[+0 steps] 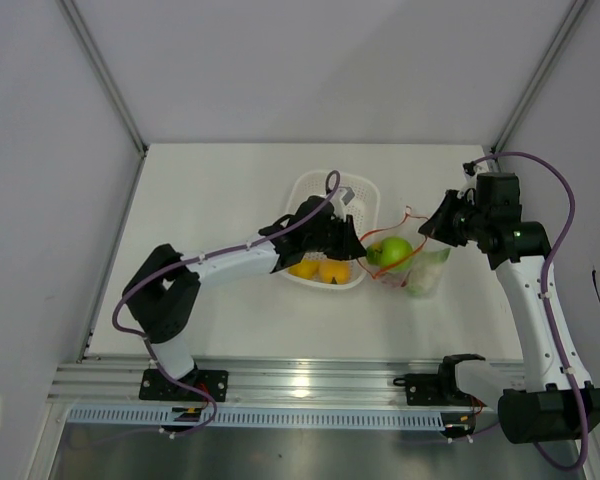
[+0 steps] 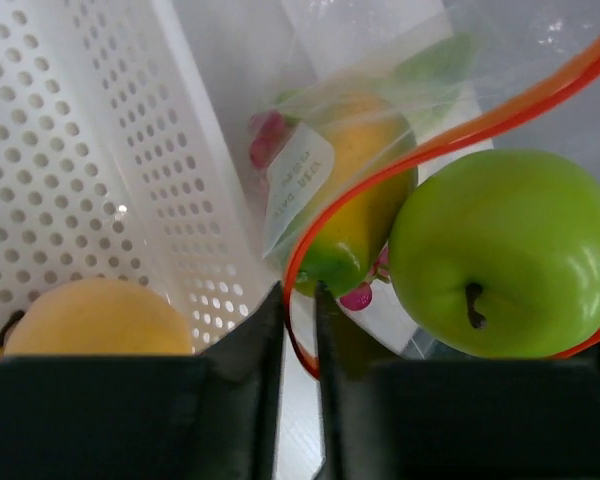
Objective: Place the food in the zip-top bag and seal the zipper
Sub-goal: Adjust the zipper food storage bag at the center of the board.
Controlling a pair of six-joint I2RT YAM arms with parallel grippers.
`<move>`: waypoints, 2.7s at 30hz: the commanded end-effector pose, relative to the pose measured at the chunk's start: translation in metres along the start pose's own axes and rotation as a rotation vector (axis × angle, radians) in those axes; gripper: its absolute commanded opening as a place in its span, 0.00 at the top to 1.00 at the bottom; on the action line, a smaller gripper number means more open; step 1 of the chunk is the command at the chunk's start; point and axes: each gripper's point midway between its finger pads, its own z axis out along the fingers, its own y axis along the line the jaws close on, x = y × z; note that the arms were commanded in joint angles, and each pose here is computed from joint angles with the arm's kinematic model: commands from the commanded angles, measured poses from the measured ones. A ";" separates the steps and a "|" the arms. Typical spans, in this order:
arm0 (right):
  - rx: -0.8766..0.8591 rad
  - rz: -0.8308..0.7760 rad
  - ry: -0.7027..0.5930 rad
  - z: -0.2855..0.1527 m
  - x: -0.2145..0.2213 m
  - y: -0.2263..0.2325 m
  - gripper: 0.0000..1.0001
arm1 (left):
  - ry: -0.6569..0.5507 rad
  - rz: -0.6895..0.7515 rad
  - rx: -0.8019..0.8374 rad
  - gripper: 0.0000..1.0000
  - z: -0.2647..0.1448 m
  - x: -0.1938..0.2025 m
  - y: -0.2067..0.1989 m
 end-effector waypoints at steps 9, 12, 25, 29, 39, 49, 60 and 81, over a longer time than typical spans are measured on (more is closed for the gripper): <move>0.105 0.023 -0.118 -0.011 -0.043 -0.019 1.00 | -0.025 0.140 0.320 0.99 -0.018 -0.036 -0.093; 0.210 0.037 -0.150 -0.014 -0.060 -0.040 1.00 | -0.014 0.148 0.384 0.99 -0.030 -0.034 -0.112; 0.163 0.120 -0.180 -0.011 -0.069 -0.048 1.00 | 0.012 0.131 0.429 0.99 -0.039 -0.037 -0.131; 0.150 0.118 -0.201 -0.022 -0.082 -0.039 1.00 | -0.018 0.142 0.502 1.00 -0.060 -0.061 -0.161; 0.169 0.223 -0.115 0.023 -0.072 -0.085 1.00 | 0.137 0.011 0.363 0.99 -0.001 -0.058 -0.113; 0.135 0.201 -0.093 0.018 -0.050 -0.070 1.00 | 0.148 0.091 0.545 0.99 -0.030 -0.064 -0.154; 0.179 0.159 -0.138 -0.003 -0.051 -0.065 1.00 | 0.236 0.008 0.443 0.99 -0.007 -0.031 -0.105; 0.162 0.154 -0.106 0.006 -0.028 -0.069 1.00 | -0.017 0.197 0.265 0.10 -0.057 -0.060 -0.083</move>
